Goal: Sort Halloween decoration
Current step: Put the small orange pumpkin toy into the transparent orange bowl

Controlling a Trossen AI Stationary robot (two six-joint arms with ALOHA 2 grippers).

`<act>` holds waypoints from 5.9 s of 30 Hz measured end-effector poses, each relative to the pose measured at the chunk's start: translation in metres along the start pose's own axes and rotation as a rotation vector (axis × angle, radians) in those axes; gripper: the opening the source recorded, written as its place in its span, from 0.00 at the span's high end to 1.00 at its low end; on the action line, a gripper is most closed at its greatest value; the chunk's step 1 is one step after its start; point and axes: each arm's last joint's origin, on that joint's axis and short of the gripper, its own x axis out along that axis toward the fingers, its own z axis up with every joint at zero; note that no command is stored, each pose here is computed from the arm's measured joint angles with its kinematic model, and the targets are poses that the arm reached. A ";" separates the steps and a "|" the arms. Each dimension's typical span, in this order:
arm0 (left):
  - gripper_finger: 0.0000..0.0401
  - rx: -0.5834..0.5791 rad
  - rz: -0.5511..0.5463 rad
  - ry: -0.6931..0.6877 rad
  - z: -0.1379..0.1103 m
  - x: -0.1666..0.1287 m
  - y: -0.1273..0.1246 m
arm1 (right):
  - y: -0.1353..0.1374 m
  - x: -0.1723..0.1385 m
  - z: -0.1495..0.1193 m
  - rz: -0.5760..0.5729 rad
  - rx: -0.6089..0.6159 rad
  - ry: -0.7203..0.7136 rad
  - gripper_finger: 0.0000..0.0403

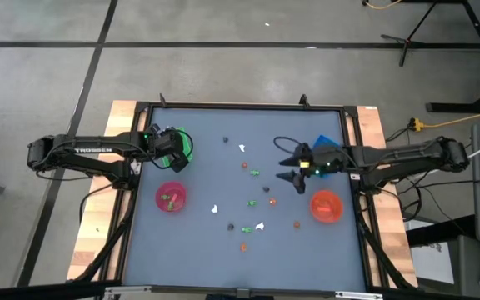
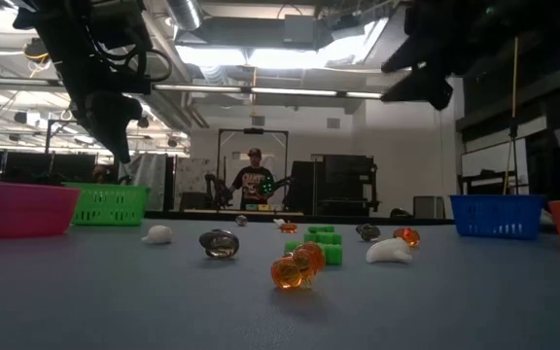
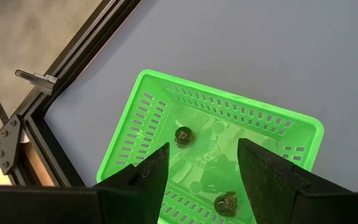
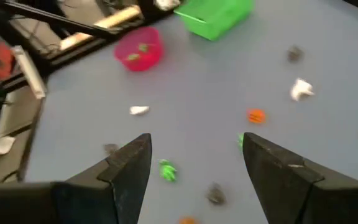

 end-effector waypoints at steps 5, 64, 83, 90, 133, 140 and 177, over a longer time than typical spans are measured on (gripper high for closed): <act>0.57 0.000 0.000 -0.001 0.000 0.000 0.000 | 0.022 0.011 -0.017 -0.006 -0.069 0.043 0.37; 0.57 -0.013 -0.009 -0.021 0.002 0.000 -0.001 | 0.040 0.101 -0.127 -0.255 -0.334 0.344 0.37; 0.57 -0.013 -0.009 -0.021 0.002 0.000 -0.001 | 0.040 0.101 -0.127 -0.253 -0.334 0.344 0.60; 0.57 -0.013 -0.009 -0.021 0.002 0.000 -0.001 | 0.040 0.102 -0.127 -0.255 -0.335 0.344 0.71; 0.57 -0.013 -0.009 -0.021 0.002 0.000 -0.001 | 0.065 0.105 -0.099 -0.162 -0.385 0.471 0.74; 0.57 -0.013 -0.008 -0.021 0.002 0.000 -0.001 | 0.081 0.096 -0.072 -0.194 -0.423 0.647 0.74; 0.57 -0.020 -0.012 -0.032 0.003 0.000 -0.001 | 0.082 -0.037 -0.109 -0.491 -0.192 0.901 0.74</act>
